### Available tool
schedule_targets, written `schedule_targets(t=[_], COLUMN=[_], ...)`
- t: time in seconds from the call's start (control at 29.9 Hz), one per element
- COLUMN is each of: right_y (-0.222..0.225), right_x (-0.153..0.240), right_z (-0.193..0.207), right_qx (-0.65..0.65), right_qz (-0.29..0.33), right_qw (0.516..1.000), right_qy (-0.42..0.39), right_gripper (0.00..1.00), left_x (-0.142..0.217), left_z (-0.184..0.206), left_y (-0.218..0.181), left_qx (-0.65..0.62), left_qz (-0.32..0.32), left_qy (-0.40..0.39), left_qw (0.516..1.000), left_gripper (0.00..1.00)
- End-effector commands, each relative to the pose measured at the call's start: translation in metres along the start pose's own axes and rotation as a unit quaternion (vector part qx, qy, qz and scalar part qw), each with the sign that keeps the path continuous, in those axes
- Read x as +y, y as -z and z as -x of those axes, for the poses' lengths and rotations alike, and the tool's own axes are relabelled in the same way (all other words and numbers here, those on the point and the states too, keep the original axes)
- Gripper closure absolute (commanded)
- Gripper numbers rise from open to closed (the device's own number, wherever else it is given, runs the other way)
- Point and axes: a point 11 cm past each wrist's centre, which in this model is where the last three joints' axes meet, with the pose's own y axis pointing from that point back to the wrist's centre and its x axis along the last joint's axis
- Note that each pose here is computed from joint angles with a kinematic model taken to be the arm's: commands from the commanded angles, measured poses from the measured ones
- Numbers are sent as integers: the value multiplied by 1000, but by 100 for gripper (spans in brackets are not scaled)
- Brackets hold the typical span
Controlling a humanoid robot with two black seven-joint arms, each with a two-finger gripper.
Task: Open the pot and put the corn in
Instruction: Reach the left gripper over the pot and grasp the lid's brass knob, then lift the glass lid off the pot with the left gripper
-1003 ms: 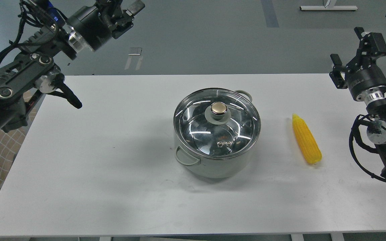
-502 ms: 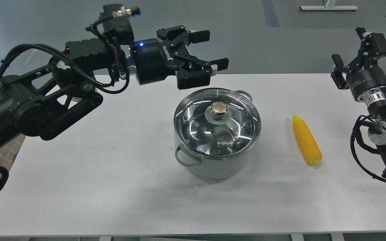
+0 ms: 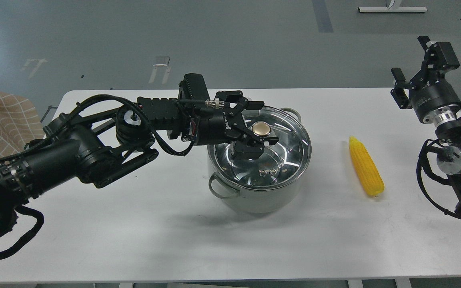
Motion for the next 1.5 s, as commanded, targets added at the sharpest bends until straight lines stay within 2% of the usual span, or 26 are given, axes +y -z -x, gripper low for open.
schedule_targets(t=[0.0, 0.13, 0.4, 0.43, 0.57, 0.6, 0.64, 0.7, 0.8, 0.97, 1.04, 1.14, 1.27, 1.47], right_y=[-1, -1, -7, -9, -9, -10, -10, -10, -10, -10, -10, -9, -5, -6], right_x=[0, 0, 2, 2, 2, 2, 2, 2, 2, 2, 2, 2, 4, 6], right_z=[1, 1, 5, 7, 8, 8, 8, 8, 8, 8, 8, 9, 3, 0], right_qx=[0, 0, 7, 9, 9, 9, 10, 10, 9, 9, 9, 9, 14, 16], right_qz=[1, 1, 13, 15, 16, 17, 17, 17, 16, 16, 16, 15, 14, 16], right_qw=[1000, 1000, 1000, 1000, 1000, 1000, 1000, 1000, 1000, 1000, 1000, 1000, 1000, 1000], right_qy=[1, 1, 11, 15, 16, 16, 16, 16, 16, 16, 16, 17, 15, 13], right_gripper=[0, 0, 0, 0, 0, 0, 0, 0, 0, 0, 0, 0, 0, 0], left_x=[-3, -2, -1, -1, -1, -1, -1, -1, -1, 2, 13, 27, 92, 196], left_z=[15, 26, 26, 25, 24, 23, 22, 21, 17, 7, -19, -35, -59, -45], left_y=[-1, -4, -3, -3, -3, -3, -3, -3, -1, 2, 17, 28, 53, 86], left_qx=[18, 30, 32, 32, 31, 29, 26, 24, 17, 7, -6, -4, -2, -26], left_qz=[-4, -5, -7, -8, -8, -8, -8, -8, -8, -10, -21, -32, -74, -174], left_qy=[8, 13, 10, 9, 6, 1, -4, -8, -13, -20, -34, -49, -61, -24], left_qw=[1000, 999, 999, 999, 999, 1000, 1000, 1000, 1000, 1000, 999, 998, 995, 984], left_gripper=[4, 9, 31, 38, 50, 59, 64, 68, 93, 92, 91, 91, 90, 90])
